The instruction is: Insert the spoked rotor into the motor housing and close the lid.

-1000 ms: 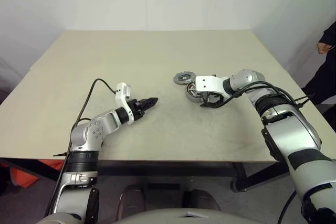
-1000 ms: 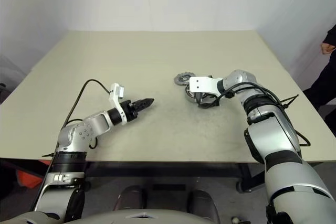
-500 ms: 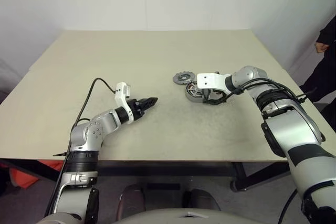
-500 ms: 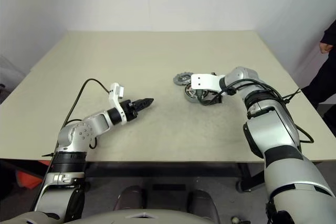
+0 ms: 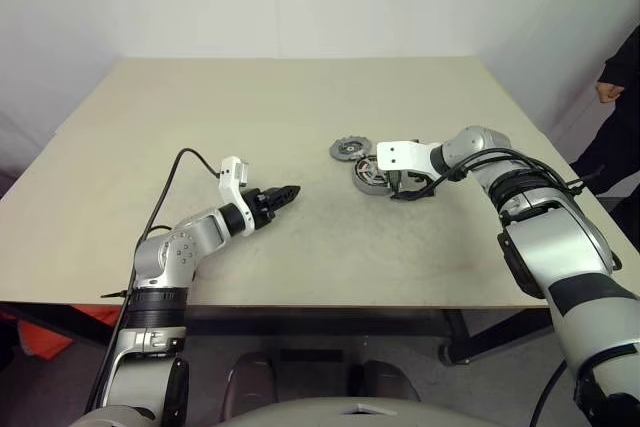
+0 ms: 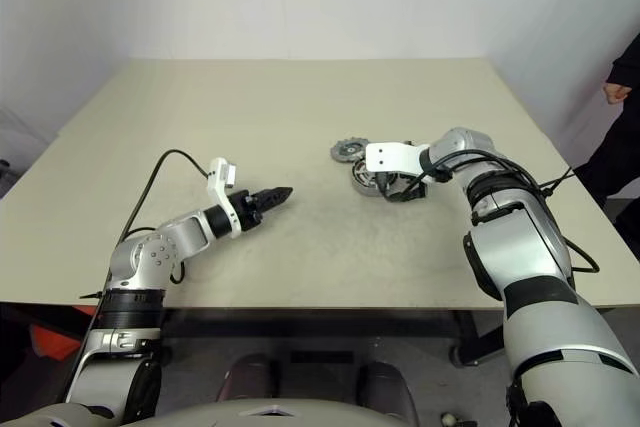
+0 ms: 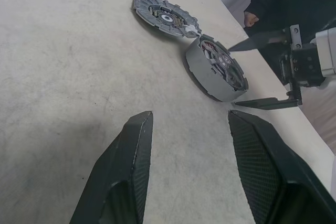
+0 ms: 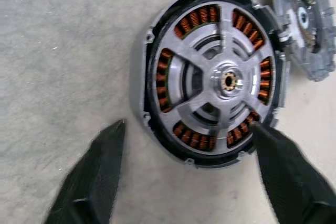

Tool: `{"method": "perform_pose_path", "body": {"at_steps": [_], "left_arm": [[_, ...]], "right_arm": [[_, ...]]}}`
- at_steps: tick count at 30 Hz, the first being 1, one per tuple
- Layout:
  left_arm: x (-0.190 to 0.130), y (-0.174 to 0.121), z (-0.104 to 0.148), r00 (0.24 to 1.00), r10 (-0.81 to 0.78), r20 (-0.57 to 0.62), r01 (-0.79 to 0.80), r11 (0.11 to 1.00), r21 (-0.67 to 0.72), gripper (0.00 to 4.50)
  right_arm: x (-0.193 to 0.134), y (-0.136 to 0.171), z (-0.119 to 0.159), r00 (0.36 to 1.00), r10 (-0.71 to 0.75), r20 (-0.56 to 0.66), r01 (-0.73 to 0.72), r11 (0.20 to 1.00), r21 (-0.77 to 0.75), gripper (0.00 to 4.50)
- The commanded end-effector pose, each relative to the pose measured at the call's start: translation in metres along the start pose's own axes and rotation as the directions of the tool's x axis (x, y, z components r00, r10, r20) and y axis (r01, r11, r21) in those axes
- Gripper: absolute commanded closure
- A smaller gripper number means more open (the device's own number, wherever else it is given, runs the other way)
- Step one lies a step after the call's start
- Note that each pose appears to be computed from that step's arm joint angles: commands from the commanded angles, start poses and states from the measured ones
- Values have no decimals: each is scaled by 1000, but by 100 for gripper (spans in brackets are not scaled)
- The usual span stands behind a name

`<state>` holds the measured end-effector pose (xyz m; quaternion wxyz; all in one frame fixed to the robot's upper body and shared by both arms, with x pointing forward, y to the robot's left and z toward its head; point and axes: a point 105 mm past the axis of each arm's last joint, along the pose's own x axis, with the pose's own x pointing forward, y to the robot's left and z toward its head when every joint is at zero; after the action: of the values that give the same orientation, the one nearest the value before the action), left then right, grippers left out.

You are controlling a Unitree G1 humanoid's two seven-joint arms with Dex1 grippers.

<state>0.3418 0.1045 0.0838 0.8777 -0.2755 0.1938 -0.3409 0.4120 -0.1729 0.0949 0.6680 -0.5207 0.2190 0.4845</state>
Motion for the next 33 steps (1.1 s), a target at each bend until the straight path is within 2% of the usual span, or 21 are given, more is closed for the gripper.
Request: {"method": "perform_pose_path", "body": {"at_steps": [1, 2, 8, 11, 17, 33], "left_arm": [[-1, -8, 14, 999, -18, 44, 16, 999, 45, 209], [-1, -8, 14, 999, -18, 44, 16, 999, 45, 209], [-2, -7, 13, 999, -15, 44, 13, 999, 44, 209], [-2, -7, 14, 999, -14, 44, 12, 999, 45, 209], [-1, -7, 14, 999, -12, 45, 10, 999, 45, 209], [-1, -5, 13, 999, -8, 46, 6, 999, 42, 209]], "right_arm": [[-1, -3, 4, 1000, -1, 5, 1, 1000, -16, 163], [-1, -3, 4, 1000, -1, 7, 1, 1000, -16, 193], [0, -3, 6, 1000, -5, 15, 5, 1000, -12, 193], [0, -4, 7, 1000, -12, 20, 13, 1000, -5, 248], [0, -5, 8, 999, -27, 30, 27, 1000, -2, 429], [0, -8, 9, 998, -42, 36, 41, 999, 6, 429]]}}
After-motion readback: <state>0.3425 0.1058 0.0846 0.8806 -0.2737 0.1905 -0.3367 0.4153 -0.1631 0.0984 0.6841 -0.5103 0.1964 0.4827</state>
